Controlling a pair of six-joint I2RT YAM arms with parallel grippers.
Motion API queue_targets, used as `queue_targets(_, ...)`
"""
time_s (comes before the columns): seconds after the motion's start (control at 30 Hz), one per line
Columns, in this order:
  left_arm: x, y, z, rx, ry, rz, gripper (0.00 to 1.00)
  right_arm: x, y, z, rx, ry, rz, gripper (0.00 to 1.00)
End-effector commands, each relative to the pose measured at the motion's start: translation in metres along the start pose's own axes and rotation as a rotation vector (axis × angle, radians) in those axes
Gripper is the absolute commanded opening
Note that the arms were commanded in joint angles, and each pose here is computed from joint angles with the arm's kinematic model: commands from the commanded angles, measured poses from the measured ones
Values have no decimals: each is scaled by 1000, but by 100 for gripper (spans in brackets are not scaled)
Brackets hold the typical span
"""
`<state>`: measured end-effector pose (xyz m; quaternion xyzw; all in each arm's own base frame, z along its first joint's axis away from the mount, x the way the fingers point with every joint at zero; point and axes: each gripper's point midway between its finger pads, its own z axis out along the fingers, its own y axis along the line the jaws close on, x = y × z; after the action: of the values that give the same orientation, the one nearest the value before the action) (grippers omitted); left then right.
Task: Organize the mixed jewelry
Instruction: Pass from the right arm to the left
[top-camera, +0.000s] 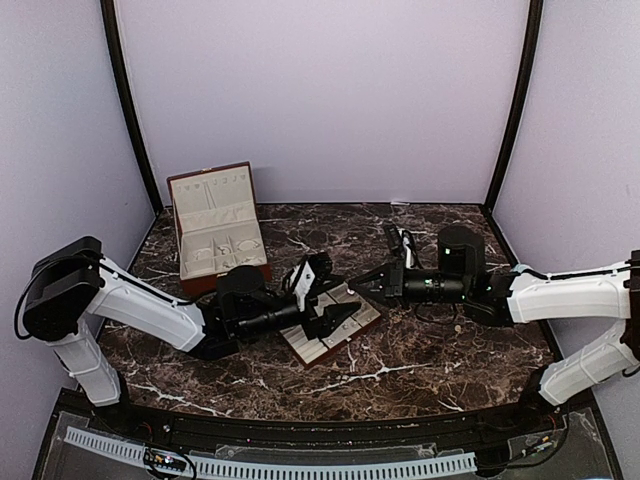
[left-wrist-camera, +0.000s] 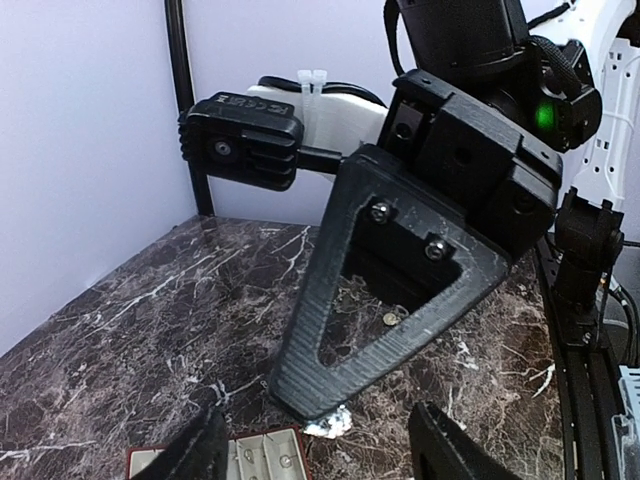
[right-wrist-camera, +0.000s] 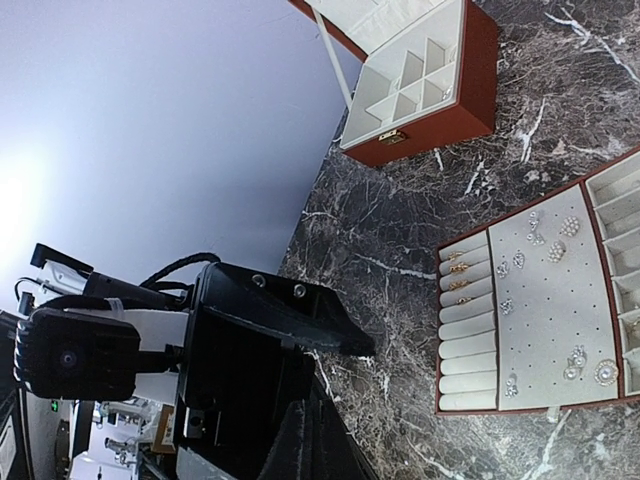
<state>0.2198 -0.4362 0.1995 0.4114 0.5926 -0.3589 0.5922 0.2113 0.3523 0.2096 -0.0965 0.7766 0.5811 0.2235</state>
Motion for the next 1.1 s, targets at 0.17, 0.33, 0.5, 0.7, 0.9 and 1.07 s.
queue_targets(0.17, -21, 4, 6, -28, -68, 38, 46, -13, 28, 1, -87, -29, -20, 0)
queue_targets(0.33, -17, 1, 9, -18, -57, 38, 35, -14, 30, 1, -93, -33, -17, 0)
queue_targets(0.5, -13, 1, 10, -18, -46, 37, 30, -15, 32, 0, -97, -35, -15, 0)
queue_targets(0.7, -15, 2, 10, -30, -54, 39, 31, -14, 31, 1, -97, -33, -11, 0)
queue_targets(0.9, -20, 4, 10, -49, -74, 44, 27, -13, 30, 2, -97, -29, -7, 0)
queue_targets(1.07, -22, 3, 8, -50, -87, 46, 19, -12, 28, 2, -93, -31, -1, 0)
